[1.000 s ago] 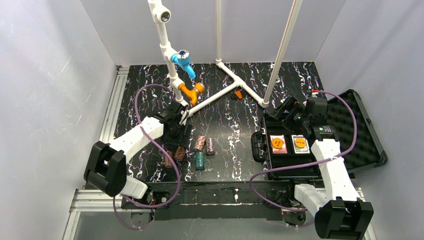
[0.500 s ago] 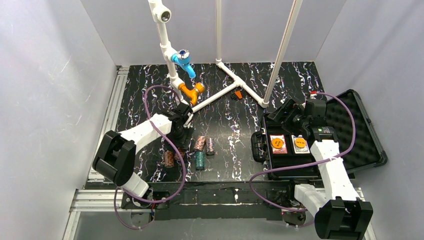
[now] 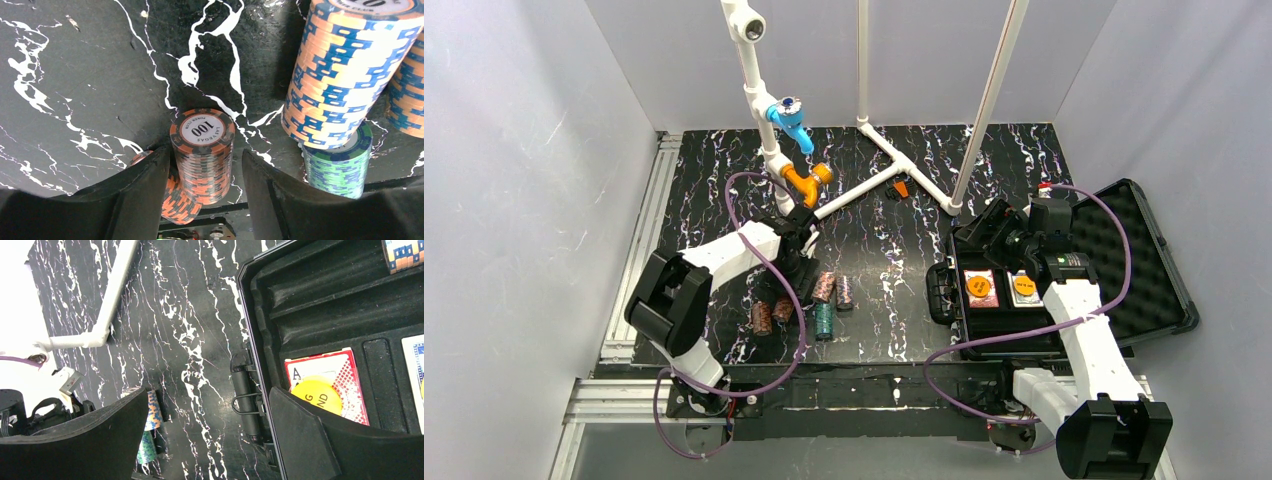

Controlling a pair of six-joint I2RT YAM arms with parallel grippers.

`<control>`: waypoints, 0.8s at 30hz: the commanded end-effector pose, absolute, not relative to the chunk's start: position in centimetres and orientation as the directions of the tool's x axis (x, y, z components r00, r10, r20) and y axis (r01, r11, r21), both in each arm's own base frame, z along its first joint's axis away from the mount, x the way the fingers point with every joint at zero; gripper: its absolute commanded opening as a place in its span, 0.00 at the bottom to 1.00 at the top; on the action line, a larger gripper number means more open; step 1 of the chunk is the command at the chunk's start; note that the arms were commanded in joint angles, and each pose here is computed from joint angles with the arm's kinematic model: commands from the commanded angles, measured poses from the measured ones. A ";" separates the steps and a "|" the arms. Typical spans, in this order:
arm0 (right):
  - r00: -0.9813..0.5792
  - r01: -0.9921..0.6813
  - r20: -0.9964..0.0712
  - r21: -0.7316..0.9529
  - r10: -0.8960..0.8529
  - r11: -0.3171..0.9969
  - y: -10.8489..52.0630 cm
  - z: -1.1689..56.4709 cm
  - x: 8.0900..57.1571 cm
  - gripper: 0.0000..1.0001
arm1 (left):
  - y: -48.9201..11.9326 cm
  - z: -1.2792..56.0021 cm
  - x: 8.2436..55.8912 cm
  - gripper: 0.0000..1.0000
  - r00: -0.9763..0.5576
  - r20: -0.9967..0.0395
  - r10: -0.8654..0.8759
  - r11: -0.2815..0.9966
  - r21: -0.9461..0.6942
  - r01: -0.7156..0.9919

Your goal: Pack up texas hold em set

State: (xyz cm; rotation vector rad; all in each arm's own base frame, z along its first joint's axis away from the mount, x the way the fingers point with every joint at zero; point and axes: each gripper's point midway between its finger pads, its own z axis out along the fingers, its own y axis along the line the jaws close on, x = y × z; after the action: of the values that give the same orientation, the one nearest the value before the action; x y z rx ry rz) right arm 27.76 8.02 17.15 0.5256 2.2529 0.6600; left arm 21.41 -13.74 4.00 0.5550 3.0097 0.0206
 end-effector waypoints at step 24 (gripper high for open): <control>-0.649 0.126 -0.566 0.579 0.508 0.806 8.0 18.0 27.4 0.98 | -13.8 4.0 20.7 0.25 -0.946 -0.014 0.323 0.946 0.035 0.323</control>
State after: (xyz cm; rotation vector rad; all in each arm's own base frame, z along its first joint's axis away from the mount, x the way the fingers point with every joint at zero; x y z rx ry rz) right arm 27.49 7.88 17.34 0.5016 2.2489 0.6464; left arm 21.09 -14.18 3.76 0.5614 3.0574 0.0303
